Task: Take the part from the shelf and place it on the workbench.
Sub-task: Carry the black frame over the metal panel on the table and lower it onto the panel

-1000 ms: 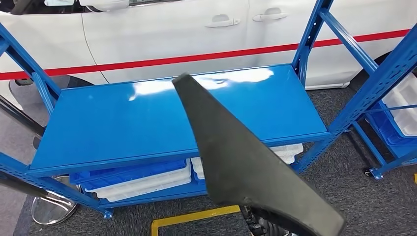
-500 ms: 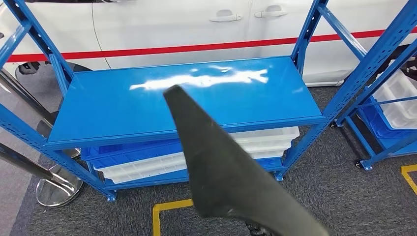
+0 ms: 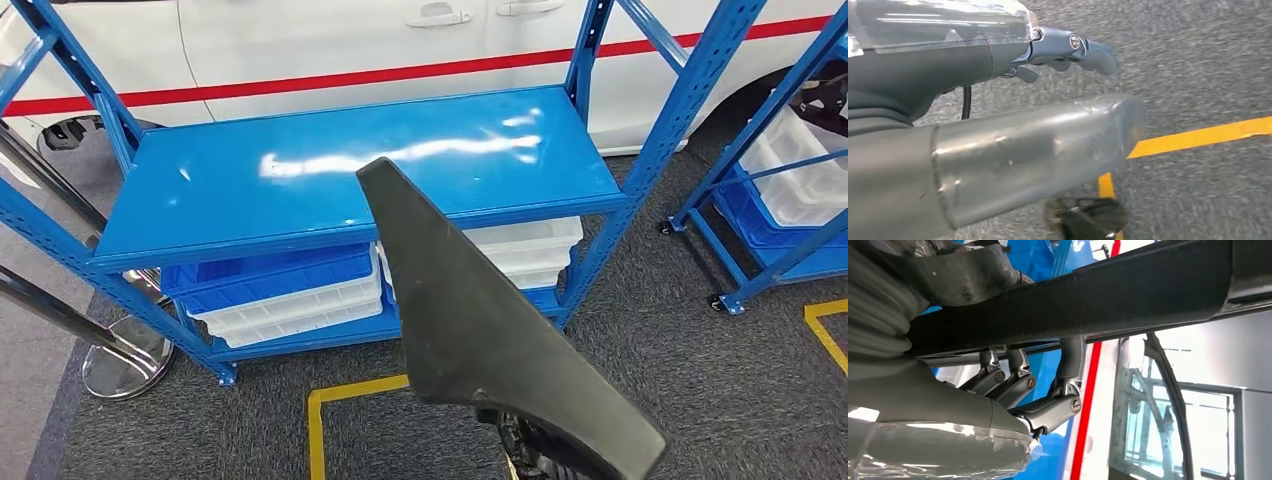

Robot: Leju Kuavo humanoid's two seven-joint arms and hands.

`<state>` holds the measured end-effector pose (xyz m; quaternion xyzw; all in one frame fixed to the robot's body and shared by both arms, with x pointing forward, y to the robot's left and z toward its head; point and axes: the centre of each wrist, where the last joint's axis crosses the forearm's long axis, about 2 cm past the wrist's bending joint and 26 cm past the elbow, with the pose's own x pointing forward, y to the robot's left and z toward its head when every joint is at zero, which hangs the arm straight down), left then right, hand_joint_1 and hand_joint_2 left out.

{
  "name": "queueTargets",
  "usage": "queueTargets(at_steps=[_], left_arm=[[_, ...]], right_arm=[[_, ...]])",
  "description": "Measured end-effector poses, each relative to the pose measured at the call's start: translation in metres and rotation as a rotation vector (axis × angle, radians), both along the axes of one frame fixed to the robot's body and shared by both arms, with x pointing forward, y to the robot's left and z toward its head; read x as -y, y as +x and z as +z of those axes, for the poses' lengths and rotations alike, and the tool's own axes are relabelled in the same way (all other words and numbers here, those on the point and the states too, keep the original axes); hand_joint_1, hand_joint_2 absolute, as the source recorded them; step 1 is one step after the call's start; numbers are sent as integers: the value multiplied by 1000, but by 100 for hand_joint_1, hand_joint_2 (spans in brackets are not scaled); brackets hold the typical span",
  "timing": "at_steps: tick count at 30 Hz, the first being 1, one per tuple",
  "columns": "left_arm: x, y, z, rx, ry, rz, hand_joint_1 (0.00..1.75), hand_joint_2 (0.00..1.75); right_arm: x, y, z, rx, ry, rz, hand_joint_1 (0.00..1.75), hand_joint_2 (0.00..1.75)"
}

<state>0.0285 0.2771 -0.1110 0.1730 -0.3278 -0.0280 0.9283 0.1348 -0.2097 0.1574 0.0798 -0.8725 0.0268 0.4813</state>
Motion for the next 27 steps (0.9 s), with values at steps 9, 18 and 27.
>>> queueTargets(at_steps=[9, 18, 27], left_arm=[[-2, 3, 0, 10, 0, -10, 0, 0], [1, 0, 0, 5, -6, -9, 0, 0], [1, 3, 0, -4, -6, 7, 0, 0]], right_arm=[[0, -2, -2, -42, 57, 4, 175, 175], [2, -5, -4, -56, 96, 13, 175, 175], [2, -8, -6, -69, 119, 15, 175, 175]])
